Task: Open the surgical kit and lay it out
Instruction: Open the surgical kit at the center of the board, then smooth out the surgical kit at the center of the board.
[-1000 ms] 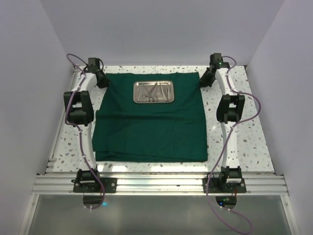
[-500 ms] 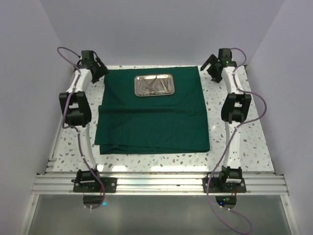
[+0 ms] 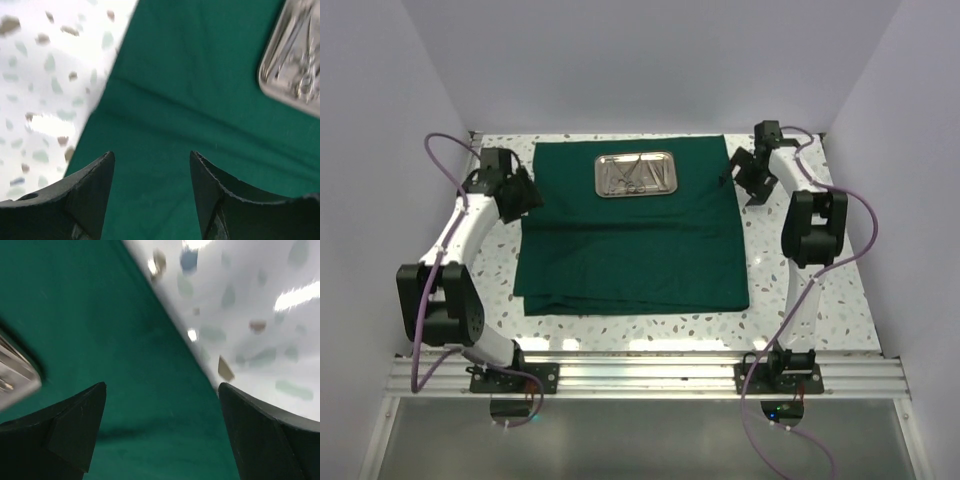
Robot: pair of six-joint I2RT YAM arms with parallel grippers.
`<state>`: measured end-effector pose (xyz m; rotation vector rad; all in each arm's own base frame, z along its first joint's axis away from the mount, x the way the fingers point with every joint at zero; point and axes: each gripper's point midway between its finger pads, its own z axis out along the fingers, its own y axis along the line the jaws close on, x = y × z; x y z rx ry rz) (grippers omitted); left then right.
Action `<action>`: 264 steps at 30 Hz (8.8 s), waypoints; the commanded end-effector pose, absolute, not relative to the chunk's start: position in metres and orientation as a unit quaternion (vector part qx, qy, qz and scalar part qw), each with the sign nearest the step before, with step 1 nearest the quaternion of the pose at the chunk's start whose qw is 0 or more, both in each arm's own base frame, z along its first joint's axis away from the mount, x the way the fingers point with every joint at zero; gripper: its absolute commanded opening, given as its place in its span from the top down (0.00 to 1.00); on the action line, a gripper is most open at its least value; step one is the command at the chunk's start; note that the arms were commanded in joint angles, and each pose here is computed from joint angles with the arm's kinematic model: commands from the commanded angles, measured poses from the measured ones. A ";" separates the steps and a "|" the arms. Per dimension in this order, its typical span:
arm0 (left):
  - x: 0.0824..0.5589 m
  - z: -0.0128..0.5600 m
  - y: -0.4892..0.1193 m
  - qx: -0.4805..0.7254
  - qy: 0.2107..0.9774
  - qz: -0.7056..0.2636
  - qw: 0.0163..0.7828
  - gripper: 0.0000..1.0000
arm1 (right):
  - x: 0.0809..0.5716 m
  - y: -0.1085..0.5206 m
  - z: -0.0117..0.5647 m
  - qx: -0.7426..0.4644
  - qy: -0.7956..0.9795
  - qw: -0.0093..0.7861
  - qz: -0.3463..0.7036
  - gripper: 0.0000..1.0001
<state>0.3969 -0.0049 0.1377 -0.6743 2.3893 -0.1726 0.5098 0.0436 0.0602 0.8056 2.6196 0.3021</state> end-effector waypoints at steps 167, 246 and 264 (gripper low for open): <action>0.174 0.076 -0.113 -0.223 0.950 -0.208 0.064 0.03 | 0.196 0.104 0.082 0.143 0.978 0.003 0.152 0.17; 0.388 0.078 -0.186 -0.046 0.980 -0.086 0.174 0.13 | 0.236 0.255 -0.010 -0.019 0.990 -0.057 0.126 1.00; 0.523 0.034 -0.136 -0.097 0.964 -0.138 0.204 0.19 | 0.113 0.239 -0.017 -0.152 0.968 -0.192 0.051 1.00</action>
